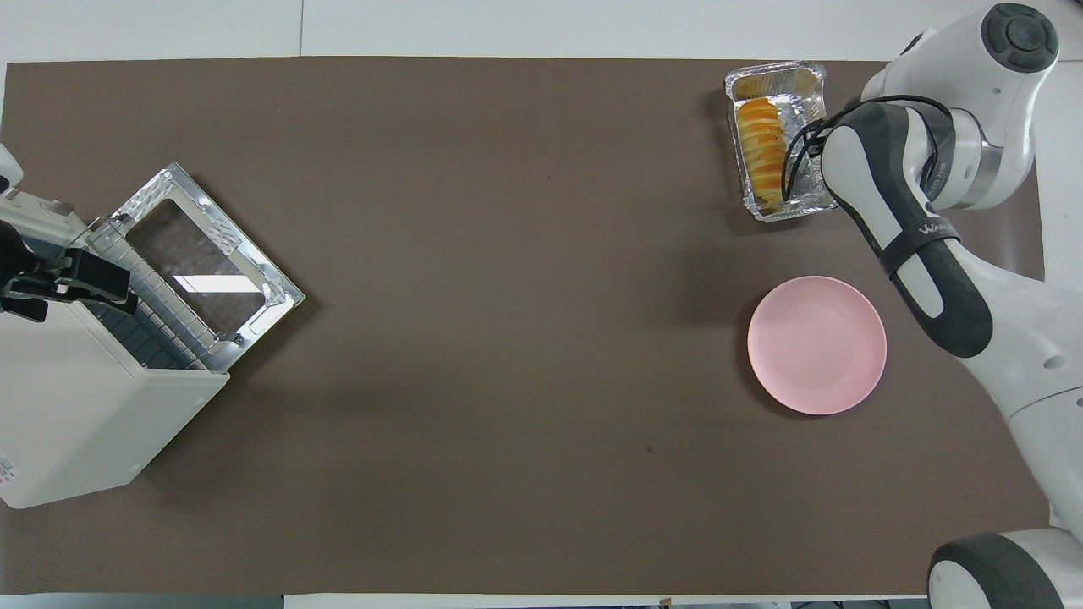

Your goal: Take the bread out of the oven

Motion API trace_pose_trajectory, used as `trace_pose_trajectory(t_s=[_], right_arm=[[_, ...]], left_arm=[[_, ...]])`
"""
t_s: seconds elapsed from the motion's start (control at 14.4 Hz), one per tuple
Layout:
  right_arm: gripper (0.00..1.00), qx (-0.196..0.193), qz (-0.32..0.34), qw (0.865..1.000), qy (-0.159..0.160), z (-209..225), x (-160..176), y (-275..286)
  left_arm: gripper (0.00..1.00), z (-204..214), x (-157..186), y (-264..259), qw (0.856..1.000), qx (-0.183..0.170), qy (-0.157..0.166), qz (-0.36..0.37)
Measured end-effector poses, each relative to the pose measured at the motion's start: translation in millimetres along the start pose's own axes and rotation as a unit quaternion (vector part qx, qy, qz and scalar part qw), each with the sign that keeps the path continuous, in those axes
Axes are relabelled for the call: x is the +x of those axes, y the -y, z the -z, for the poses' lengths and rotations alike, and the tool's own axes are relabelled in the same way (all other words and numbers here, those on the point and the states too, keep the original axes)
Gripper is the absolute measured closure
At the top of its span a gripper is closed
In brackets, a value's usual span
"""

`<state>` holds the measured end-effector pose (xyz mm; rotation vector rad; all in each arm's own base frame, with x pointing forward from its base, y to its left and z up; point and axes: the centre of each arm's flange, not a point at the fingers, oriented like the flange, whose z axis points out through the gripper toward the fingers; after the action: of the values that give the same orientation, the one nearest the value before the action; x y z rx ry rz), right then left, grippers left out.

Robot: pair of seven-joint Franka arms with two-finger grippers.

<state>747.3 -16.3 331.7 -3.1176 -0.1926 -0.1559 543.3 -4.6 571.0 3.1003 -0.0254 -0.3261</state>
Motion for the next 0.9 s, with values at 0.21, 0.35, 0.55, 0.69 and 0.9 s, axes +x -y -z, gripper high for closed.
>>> trace_pose_trajectory(t_s=[0.21, 0.35, 0.55, 0.69, 0.9], right_arm=[[0.34, -0.022, 0.025, 0.999, 0.015, 20, -4, 0], [0.14, -0.024, 0.04, 0.999, 0.006, 37, -1, 18], [0.0, -0.031, 0.046, 0.998, -0.003, 41, 4, 53], [0.0, -0.036, 0.048, 0.998, -0.01, 36, 5, 63], [0.0, -0.038, 0.042, 0.998, -0.014, 19, 4, 61]], left_arm=[[0.0, 0, 0, 0, 1.0, 0.0, 0.0, 0.0], [0.0, 0, 0, 0, 1.0, 0.0, 0.0, 0.0], [0.0, 0, 0, 0, 1.0, 0.0, 0.0, 0.0], [0.0, 0, 0, 0, 1.0, 0.0, 0.0, 0.0], [0.0, 0, 0, 0, 1.0, 0.0, 0.0, 0.0]])
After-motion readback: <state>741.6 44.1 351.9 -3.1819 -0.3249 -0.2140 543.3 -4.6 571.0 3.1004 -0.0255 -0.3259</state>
